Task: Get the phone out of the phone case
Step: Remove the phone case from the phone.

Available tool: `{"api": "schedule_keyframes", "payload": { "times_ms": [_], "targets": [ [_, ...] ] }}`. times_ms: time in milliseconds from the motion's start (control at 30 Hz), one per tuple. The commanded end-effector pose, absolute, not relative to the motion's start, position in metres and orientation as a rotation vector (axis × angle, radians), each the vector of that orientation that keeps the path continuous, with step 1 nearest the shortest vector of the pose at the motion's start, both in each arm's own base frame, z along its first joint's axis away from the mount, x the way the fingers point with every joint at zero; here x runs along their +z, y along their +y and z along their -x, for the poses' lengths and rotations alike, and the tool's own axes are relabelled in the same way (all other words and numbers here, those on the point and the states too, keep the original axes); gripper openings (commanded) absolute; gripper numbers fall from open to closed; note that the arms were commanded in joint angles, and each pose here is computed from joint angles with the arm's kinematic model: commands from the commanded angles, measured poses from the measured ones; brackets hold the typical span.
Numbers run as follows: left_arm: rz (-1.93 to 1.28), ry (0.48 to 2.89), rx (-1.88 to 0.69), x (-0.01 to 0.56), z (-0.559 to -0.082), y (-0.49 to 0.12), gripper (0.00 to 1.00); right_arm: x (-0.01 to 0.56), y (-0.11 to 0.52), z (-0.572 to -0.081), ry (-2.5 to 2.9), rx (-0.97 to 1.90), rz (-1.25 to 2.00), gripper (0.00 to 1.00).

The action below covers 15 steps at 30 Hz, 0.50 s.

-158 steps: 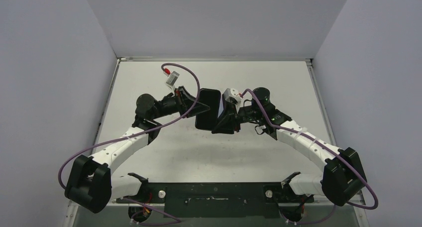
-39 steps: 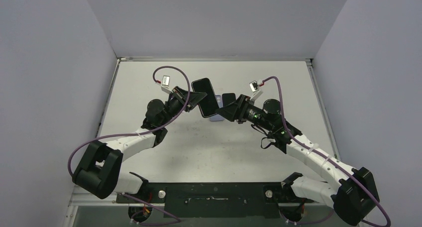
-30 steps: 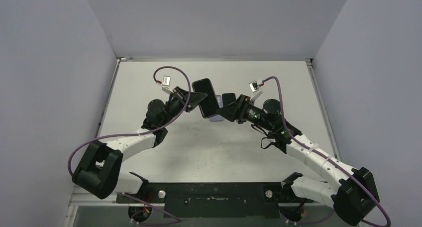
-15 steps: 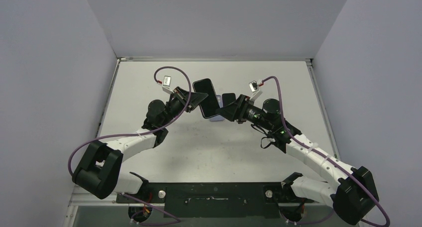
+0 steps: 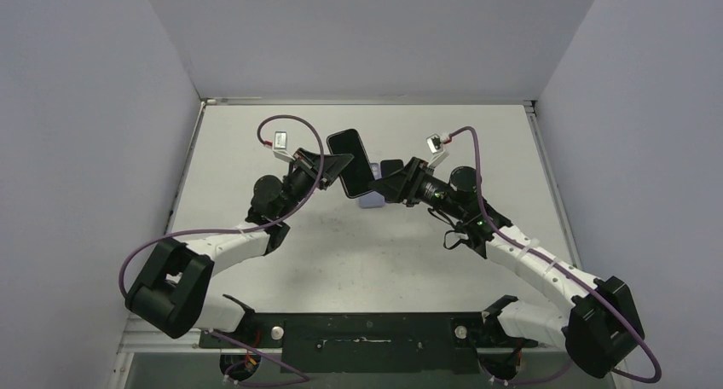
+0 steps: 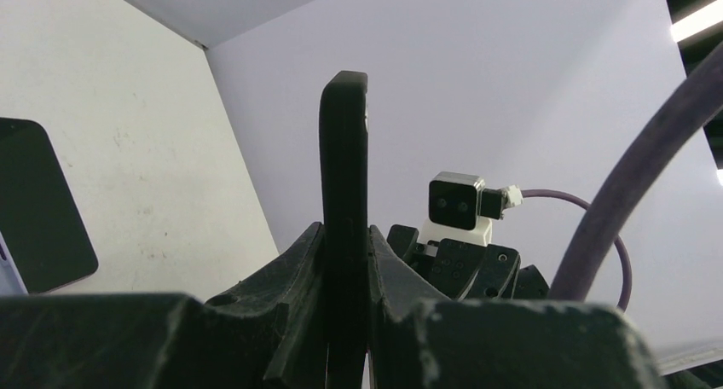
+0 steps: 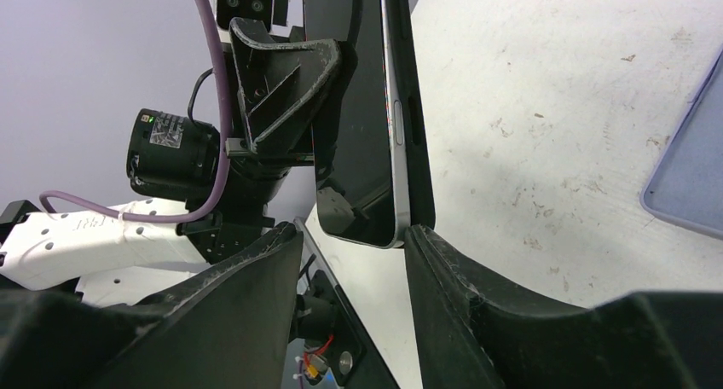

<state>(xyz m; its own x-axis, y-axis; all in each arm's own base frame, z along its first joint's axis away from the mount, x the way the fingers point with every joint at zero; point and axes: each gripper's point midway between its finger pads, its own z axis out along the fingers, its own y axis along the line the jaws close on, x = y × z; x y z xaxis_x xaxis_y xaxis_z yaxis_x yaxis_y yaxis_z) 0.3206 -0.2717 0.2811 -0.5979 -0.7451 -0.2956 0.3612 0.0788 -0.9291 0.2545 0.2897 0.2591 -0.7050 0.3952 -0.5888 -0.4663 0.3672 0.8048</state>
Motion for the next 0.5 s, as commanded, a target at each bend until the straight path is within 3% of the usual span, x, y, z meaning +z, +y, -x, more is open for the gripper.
{"api": "schedule_keyframes", "payload": {
  "times_ms": [0,467],
  "targets": [
    [0.257,1.34,-1.897,0.337,-0.278,-0.295,0.0,0.29,0.307,-0.244,1.754,1.561,0.162,0.47],
    [0.253,1.293,-2.043,0.348,-0.259,-0.316,0.0,0.289,0.313,-0.244,1.73,1.611,0.189,0.44]
  ]
}}
